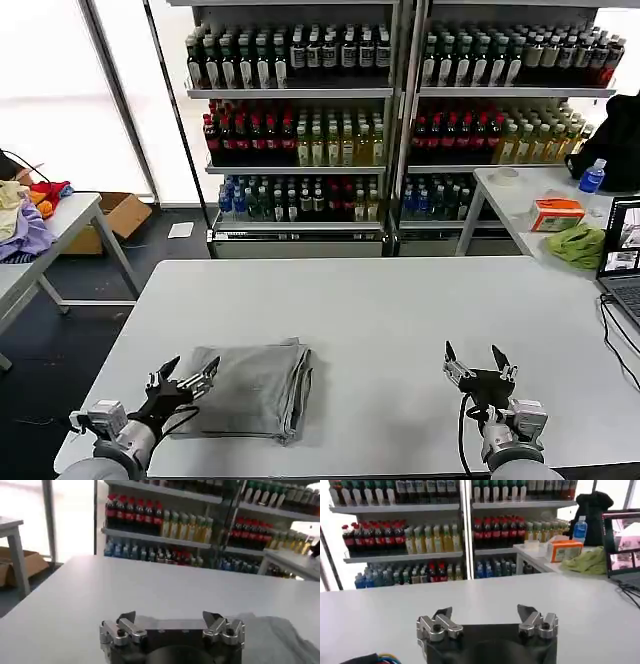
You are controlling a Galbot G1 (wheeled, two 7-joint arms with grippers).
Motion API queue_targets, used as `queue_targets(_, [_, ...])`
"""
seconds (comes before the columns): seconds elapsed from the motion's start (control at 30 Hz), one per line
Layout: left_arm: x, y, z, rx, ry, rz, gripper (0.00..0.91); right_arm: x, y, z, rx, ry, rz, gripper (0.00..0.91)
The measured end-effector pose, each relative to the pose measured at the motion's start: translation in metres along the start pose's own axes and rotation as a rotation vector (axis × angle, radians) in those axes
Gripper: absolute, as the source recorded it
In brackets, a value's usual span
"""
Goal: Fold and organize the clothes.
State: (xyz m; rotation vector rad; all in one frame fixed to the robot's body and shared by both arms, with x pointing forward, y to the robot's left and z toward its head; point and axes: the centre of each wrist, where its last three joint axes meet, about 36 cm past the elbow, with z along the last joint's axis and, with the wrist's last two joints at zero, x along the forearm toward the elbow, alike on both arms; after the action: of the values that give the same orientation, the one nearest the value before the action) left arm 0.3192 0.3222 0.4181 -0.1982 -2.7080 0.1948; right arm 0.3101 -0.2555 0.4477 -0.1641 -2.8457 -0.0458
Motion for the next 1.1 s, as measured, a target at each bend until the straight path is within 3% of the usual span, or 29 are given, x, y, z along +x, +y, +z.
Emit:
queue_targets(0.5, [-0.007, 0.01, 0.022, -0.015, 0.057, -0.013, 0.907, 0.002, -0.002, 0.0, -0.002, -0.002, 0.004, 0.907])
queue_targets(0.57, [-0.007, 0.011, 0.024, -0.016, 0.063, -0.01, 0.675, 0.002, -0.002, 0.0, -0.002, -0.003, 0.004, 0.907])
queue_targets(0.6, [-0.006, 0.011, 0.025, -0.017, 0.067, -0.007, 0.453, 0.002, -0.002, -0.001, -0.002, -0.004, 0.003, 0.907])
queue_targets(0.63, [-0.006, 0.01, 0.026, -0.018, 0.07, -0.005, 0.353, 0.002, -0.002, -0.001, -0.003, -0.004, 0.003, 0.907])
queue_targets(0.67, [-0.006, 0.01, 0.028, -0.019, 0.073, -0.003, 0.081, 0.002, -0.002, -0.001, -0.003, -0.004, 0.002, 0.907])
queue_targets(0.7, [-0.007, 0.01, 0.029, -0.019, 0.077, -0.001, 0.03, 0.002, -0.002, -0.001, -0.003, -0.005, 0.002, 0.907])
queue_targets(0.73, [-0.007, 0.01, 0.03, -0.019, 0.079, 0.0, 0.0, 0.002, -0.002, -0.001, -0.003, -0.005, 0.001, 0.907])
queue_targets(1.1, [-0.009, 0.009, 0.036, -0.017, 0.095, 0.017, 0.0, 0.001, -0.004, -0.002, -0.003, -0.009, 0.003, 0.907])
